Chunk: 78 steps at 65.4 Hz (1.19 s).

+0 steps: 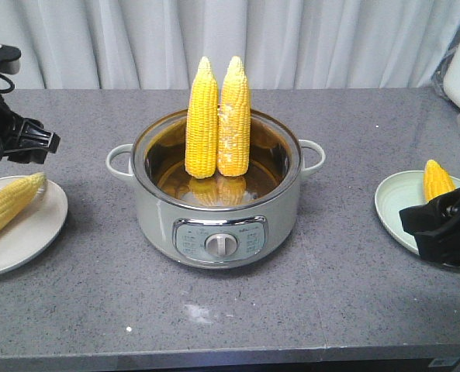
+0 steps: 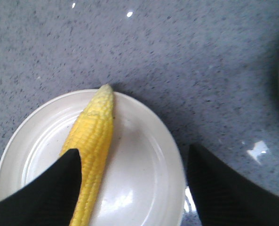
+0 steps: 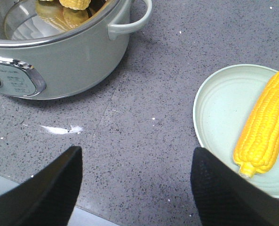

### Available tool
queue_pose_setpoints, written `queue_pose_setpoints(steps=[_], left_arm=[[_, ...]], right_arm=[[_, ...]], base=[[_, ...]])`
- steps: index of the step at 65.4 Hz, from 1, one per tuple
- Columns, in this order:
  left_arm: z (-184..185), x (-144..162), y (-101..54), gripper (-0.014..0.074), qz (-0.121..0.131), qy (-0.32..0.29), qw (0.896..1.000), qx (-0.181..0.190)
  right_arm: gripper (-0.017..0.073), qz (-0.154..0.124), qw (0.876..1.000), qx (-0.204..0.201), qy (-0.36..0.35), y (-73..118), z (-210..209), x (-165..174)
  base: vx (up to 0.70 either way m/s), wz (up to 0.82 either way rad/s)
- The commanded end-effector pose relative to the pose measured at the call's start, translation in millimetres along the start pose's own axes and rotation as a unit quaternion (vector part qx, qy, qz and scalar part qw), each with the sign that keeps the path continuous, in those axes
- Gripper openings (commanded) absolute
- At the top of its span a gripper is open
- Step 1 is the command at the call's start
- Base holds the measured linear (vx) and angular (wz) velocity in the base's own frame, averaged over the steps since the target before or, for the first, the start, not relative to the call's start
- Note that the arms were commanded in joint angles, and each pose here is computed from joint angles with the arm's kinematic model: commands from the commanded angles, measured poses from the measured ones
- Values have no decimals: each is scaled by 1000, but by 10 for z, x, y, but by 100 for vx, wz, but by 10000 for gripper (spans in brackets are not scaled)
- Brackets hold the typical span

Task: Distribute corn equally
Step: 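Lower the corn cob onto the cream plate and open the left gripper, then withdraw the left gripper beside the cream plate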

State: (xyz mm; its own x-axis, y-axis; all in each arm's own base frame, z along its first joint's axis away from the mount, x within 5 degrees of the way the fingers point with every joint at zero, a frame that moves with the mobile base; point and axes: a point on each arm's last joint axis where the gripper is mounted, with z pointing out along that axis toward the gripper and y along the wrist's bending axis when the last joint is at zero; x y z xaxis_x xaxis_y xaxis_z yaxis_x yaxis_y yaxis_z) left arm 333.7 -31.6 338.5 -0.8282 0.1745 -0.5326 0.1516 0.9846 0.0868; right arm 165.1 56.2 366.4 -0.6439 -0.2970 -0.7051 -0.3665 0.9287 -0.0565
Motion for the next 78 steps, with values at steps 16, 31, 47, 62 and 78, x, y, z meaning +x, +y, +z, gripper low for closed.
queue_pose_setpoints(steps=[16,31,47,62,78], left_arm=[[-751,191,-322,470,52,-143,988,35],[-876,614,-540,470,81,-170,977,97],[-1001,1048,-568,470,65,-203,968,135],[-1116,1276,-528,470,62,-236,961,132],[-1186,1282,-513,470,58,-260,955,130]], right_arm=[[472,-3,999,6,-40,-13,-87,-86],[472,-3,999,5,-40,-11,-87,-86],[472,-2,999,5,-44,-10,-88,-93],[472,-1,999,3,-47,-8,-88,-98],[482,19,998,-10,-54,14,-89,-111]], base=[[0,0],[0,0],[0,0],[0,0],[0,0]])
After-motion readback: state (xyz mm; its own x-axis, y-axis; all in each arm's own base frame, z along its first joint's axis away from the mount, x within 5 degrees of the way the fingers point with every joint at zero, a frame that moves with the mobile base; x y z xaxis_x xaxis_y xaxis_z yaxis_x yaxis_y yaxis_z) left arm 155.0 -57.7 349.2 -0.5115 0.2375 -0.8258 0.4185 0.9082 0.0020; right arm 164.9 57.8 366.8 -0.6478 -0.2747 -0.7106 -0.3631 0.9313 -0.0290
